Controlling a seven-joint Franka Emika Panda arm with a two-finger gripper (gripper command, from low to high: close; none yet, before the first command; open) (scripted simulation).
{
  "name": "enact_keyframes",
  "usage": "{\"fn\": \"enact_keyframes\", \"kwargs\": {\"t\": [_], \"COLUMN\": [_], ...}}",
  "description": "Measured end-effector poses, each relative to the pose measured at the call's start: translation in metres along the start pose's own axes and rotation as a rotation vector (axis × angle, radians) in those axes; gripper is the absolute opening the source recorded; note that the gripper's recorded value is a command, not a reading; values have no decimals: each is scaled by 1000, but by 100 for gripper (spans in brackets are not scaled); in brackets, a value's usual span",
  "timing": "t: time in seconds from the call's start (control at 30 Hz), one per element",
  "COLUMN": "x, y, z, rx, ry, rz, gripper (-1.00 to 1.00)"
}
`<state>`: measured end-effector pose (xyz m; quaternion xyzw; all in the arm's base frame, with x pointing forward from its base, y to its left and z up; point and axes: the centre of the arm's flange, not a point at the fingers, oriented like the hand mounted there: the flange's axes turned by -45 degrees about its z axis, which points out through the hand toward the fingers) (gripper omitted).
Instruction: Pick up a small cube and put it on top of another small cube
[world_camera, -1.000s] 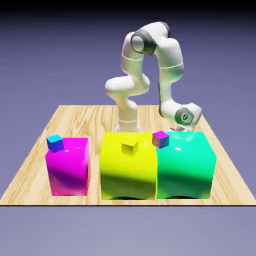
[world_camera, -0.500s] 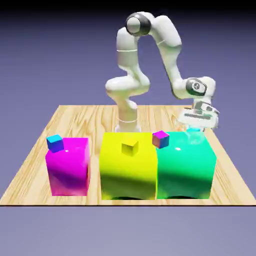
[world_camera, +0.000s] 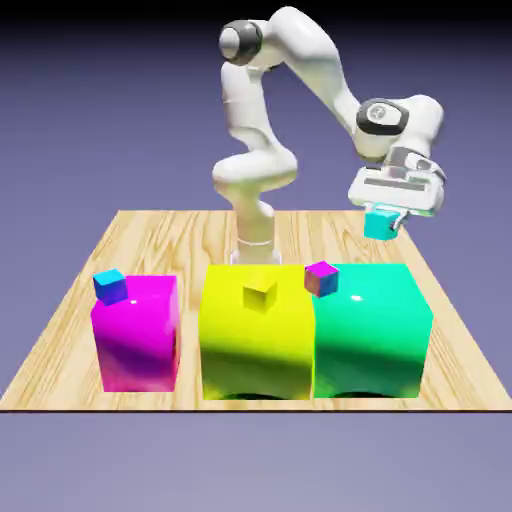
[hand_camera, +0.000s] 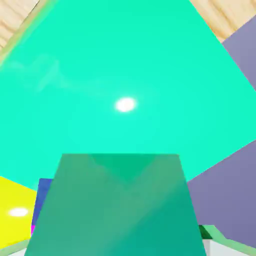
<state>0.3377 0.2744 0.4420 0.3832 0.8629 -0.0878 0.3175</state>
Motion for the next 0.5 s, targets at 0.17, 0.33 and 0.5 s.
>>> {"fn": "enact_keyframes", "kwargs": {"t": [0.17,0.33,0.5], "x": [-66,-61,-52], "y": [-16,-26,-31], "z": [23,78,109], "rx": [94,146,145], "ry": [87,115,118], "rz": [29,50,49], "gripper": [-100,-100,100]}}
